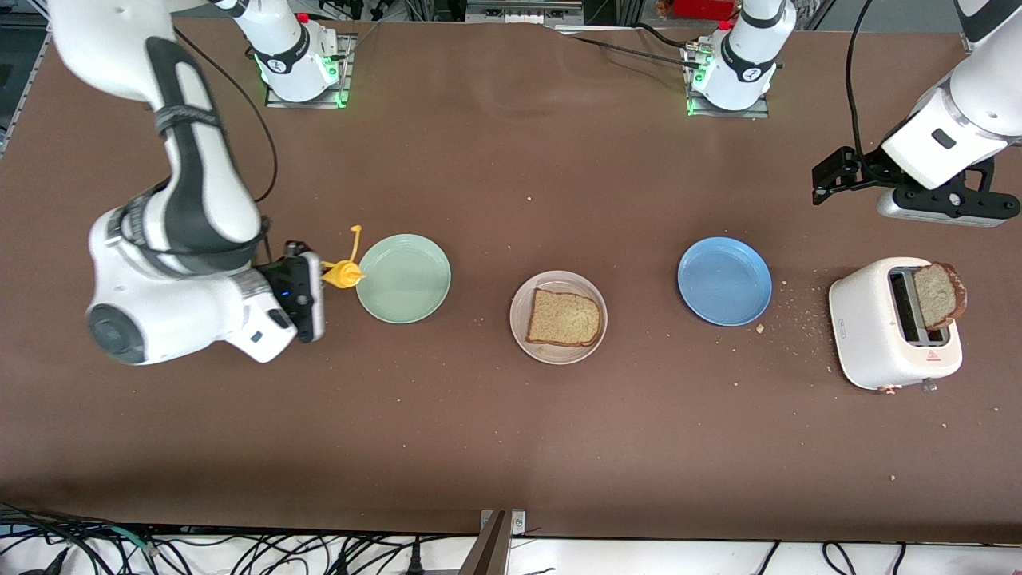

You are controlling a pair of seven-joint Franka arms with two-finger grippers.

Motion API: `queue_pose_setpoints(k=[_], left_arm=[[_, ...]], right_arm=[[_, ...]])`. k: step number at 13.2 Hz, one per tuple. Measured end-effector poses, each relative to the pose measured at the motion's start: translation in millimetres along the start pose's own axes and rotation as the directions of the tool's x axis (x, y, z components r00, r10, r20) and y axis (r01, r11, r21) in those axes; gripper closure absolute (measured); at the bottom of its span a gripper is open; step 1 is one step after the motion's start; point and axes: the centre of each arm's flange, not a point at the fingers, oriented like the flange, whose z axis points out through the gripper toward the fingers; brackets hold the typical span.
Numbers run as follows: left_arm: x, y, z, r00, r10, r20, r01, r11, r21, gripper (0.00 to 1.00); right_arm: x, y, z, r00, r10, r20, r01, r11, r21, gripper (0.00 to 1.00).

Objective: Make sandwich in beige plate with both arms
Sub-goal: 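Lift the yellow mustard bottle with the right gripper toward the beige plate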

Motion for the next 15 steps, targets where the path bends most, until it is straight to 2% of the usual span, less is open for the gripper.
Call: queue_pose_setpoints(k=[2, 4, 7, 11, 15], left_arm=[[0.2, 0.3, -0.3, 1.000, 0.001, -0.001, -0.001, 1.000, 0.000, 0.00], [0.3, 0.2, -0.5, 1.000, 0.000, -0.001, 0.000, 1.000, 0.000, 0.00], [0.5, 0.1, -0.3, 1.000, 0.000, -0.001, 0.000, 1.000, 0.000, 0.00], [0.6, -0.8, -0.3, 1.000, -0.001, -0.001, 0.001, 1.000, 0.000, 0.00], [0.7, -1.2, -0.2, 1.000, -0.002, -0.001, 0.002, 1.000, 0.000, 0.00]], right_arm=[[46.9, -23.6, 10.2, 0.991, 0.048, 0.124, -0.041, 0.997, -0.058, 0.96], [96.5, -51.0, 24.5, 0.967, 0.105, 0.233, -0.072, 0.987, -0.144, 0.96], [154.7, -88.9, 44.6, 0.925, 0.179, 0.336, -0.082, 0.956, -0.283, 0.96], [216.0, -129.8, 77.7, 0.861, 0.268, 0.432, -0.021, 0.868, -0.497, 0.96], [259.3, -157.6, 121.3, 0.789, 0.337, 0.513, 0.097, 0.757, -0.646, 0.96]])
